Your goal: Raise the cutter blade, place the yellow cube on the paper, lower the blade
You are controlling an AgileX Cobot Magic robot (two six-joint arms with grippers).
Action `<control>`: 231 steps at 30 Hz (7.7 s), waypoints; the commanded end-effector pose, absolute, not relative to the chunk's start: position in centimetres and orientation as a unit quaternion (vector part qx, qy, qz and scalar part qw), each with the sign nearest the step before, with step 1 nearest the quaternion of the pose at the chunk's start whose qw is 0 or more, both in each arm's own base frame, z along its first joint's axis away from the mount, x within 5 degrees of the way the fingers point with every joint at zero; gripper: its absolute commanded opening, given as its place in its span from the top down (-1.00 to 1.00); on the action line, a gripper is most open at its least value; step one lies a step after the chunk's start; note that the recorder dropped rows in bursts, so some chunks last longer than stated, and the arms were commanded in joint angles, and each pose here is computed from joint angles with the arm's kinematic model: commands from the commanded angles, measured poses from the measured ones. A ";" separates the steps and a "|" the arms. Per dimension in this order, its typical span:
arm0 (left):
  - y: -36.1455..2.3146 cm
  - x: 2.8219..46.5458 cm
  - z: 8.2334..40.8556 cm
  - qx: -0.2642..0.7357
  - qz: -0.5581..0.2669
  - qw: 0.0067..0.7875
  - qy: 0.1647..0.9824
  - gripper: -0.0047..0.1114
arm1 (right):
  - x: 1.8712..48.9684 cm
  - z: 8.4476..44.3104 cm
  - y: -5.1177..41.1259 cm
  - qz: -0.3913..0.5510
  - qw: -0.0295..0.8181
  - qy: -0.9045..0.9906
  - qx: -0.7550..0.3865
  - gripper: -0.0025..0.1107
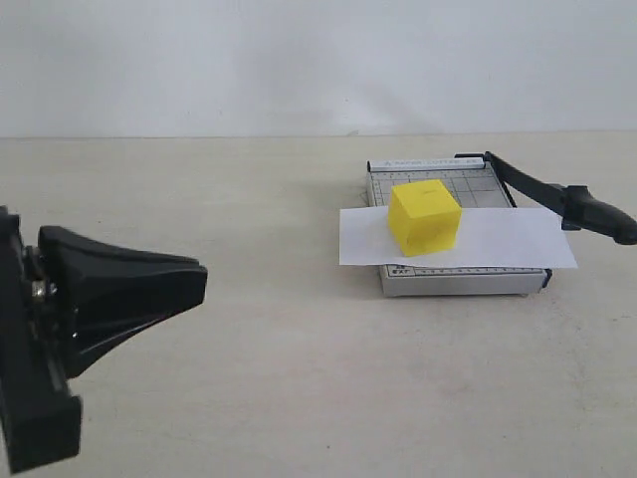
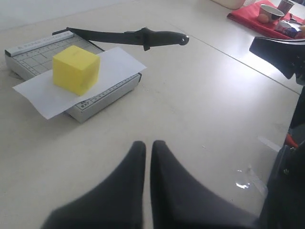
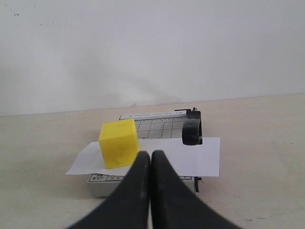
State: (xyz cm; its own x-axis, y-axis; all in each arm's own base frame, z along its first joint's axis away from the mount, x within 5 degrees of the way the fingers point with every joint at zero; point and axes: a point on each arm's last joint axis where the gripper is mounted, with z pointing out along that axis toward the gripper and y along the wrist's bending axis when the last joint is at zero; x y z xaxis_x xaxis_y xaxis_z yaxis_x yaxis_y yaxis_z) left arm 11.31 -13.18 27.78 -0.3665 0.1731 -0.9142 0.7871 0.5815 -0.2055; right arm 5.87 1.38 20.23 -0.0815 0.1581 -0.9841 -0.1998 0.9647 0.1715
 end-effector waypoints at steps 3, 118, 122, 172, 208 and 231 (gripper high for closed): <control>-11.9 9.9 27.3 0.304 -0.343 0.473 0.752 0.84 | 5.9 20.3 1.4 0.130 0.681 0.720 -0.017 0.96; -2.8 4.9 21.2 0.121 -0.249 0.689 0.670 0.84 | 5.9 20.3 1.4 0.130 0.681 0.720 -0.017 0.96; -2.3 5.1 21.1 0.118 -0.183 0.707 0.673 0.84 | 5.9 20.3 1.4 0.130 0.681 0.720 -0.017 0.96; -0.8 5.2 18.0 -0.012 -0.079 0.598 0.798 0.84 | 6.1 25.7 1.9 0.192 0.635 0.748 0.018 -0.21; -0.8 5.3 18.1 -0.012 -0.079 0.599 0.797 0.84 | 28.9 27.2 4.2 -0.058 0.126 0.973 -0.186 -0.21; -0.8 5.3 18.1 -0.009 -0.077 0.600 0.797 0.84 | 30.3 24.2 5.0 -0.024 0.165 0.970 -0.176 0.96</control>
